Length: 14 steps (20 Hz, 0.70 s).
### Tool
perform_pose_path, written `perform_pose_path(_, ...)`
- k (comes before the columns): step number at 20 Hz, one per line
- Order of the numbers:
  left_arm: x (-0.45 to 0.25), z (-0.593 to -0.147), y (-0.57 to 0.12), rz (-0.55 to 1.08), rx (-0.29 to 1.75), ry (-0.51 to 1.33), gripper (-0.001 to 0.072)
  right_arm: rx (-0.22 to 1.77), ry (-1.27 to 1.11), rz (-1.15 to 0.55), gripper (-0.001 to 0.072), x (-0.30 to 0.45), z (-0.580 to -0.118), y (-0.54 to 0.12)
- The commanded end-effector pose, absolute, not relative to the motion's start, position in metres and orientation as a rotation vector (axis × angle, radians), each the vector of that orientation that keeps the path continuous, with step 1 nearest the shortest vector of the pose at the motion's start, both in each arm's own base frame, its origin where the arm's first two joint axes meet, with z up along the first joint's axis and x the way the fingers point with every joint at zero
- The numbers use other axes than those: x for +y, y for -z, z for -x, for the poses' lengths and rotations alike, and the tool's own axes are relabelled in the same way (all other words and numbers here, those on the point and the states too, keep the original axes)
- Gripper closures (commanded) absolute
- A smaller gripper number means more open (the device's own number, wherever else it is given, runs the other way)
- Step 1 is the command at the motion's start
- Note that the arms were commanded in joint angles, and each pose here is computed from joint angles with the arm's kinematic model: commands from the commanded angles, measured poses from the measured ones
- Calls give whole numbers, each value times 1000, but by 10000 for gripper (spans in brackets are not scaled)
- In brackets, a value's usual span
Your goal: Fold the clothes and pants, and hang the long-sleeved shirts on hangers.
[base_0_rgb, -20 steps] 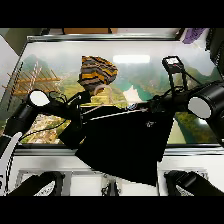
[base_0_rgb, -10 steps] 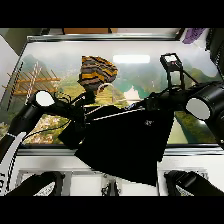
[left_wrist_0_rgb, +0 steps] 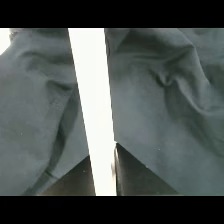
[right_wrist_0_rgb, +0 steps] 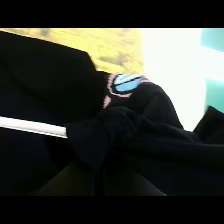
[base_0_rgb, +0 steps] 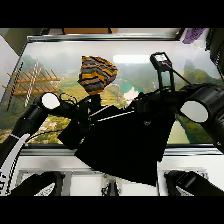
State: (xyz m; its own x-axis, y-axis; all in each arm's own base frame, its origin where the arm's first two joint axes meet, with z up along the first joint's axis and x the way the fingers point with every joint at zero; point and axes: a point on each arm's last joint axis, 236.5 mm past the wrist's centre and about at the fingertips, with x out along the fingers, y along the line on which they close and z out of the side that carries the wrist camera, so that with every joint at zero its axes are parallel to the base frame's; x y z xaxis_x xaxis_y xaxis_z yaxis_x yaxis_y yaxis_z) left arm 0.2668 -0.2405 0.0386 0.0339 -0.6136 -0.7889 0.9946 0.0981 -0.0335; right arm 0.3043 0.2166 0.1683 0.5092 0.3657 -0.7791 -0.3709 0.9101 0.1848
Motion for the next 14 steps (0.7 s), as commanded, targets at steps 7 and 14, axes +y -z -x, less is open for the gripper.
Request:
perform_pose_path(7, -244, -270, -40, -638, 744, 1368, 680, 819, -681, -39, 695, 311, -279, -186)
perform_pose_path(14, -244, -268, -40, -637, 749, 1375, 680, 824, -715, -49, 694, 327, -275, -182)
